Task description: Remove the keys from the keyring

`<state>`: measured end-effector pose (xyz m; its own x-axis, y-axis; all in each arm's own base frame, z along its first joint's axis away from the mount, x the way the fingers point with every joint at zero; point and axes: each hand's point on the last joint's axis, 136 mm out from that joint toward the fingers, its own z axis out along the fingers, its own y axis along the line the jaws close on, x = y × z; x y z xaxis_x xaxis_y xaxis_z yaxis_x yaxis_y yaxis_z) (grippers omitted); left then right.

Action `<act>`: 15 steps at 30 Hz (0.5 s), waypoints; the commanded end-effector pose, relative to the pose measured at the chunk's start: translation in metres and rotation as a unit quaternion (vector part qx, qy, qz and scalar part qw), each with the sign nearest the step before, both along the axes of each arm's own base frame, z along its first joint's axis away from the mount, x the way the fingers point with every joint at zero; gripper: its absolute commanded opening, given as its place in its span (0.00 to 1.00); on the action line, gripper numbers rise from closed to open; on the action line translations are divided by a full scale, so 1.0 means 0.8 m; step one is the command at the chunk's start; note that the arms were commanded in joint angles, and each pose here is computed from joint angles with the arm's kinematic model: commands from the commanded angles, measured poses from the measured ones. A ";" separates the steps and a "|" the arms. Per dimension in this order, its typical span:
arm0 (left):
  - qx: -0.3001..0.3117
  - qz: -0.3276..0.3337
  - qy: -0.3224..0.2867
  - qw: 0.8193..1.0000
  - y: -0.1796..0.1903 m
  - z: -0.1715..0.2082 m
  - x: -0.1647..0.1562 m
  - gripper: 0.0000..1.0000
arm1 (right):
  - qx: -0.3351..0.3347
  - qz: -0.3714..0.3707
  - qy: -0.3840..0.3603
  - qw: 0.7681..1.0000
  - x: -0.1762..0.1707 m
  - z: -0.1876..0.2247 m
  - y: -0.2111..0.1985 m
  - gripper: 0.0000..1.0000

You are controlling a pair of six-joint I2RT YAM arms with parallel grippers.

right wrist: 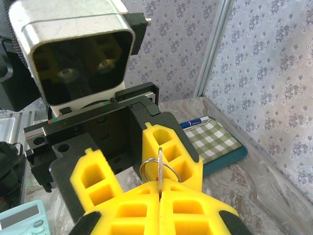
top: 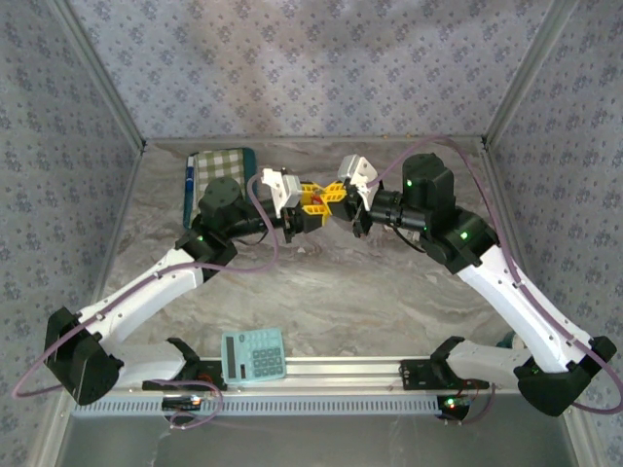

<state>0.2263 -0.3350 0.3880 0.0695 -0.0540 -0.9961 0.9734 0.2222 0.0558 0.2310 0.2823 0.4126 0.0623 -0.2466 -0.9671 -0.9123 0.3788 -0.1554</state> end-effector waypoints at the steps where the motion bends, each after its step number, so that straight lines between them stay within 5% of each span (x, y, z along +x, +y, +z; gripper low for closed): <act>1: -0.016 -0.015 -0.016 1.000 -0.004 0.022 -0.006 0.29 | 0.023 0.006 -0.020 1.000 -0.005 0.028 -0.002 0.00; 15: -0.021 0.010 -0.014 1.000 0.004 0.024 0.000 0.26 | 0.021 0.009 -0.019 1.000 -0.007 0.023 -0.004 0.00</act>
<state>0.2309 -0.3374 0.3856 0.0543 -0.0506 -0.9972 0.9721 0.2311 0.0412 0.2310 0.2825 0.4149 0.0700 -0.2393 -0.9684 -0.9128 0.3763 -0.1589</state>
